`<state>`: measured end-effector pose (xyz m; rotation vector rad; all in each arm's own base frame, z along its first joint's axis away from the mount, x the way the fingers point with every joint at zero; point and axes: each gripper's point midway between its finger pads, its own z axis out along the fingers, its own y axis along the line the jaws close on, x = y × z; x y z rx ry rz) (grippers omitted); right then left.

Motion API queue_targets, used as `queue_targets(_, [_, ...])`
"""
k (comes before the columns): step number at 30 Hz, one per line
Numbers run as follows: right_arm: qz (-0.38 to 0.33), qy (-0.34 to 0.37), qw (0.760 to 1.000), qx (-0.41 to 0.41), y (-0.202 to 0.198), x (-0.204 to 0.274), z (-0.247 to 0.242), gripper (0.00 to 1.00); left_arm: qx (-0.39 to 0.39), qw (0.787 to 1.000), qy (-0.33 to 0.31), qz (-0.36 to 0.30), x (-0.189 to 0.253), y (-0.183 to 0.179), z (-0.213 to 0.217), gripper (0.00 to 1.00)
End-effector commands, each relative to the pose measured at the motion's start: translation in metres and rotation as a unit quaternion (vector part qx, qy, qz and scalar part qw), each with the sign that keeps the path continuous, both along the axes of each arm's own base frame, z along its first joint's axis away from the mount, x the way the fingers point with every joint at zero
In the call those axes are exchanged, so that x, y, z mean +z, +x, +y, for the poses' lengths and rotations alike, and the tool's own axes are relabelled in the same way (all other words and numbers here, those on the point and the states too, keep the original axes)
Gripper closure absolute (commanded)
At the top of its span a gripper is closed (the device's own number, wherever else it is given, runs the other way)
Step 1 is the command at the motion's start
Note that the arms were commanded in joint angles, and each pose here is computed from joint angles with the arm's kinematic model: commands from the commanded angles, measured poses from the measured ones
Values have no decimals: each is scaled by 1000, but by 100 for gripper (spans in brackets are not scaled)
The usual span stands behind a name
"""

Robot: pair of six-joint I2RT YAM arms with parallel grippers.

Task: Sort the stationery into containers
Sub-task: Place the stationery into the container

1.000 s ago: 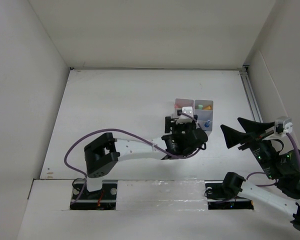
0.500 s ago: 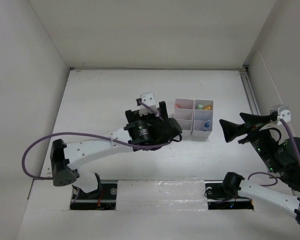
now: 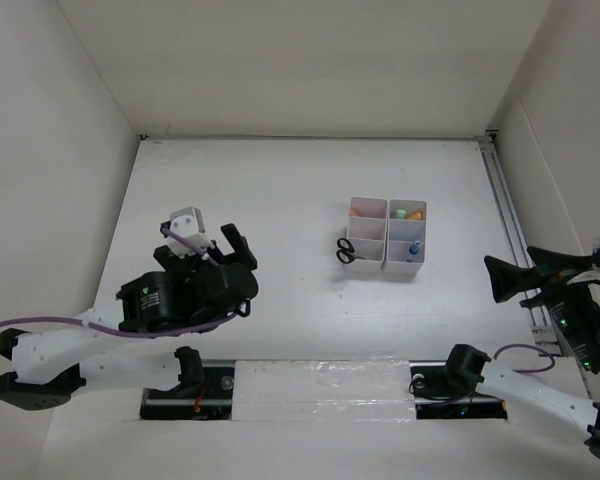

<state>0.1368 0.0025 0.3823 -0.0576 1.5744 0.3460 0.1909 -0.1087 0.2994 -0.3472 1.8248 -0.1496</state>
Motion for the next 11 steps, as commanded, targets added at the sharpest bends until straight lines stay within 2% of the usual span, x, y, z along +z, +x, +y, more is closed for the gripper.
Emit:
queue_targets(1, [8,-6,1000,-27,-5,-8,-21,0,51,995,-66,-51,13,5,12,0])
queue_targets(11, [7,-4,999,-36,-10,-11,-32,0,57,991,-102,-68,27,2,28,0])
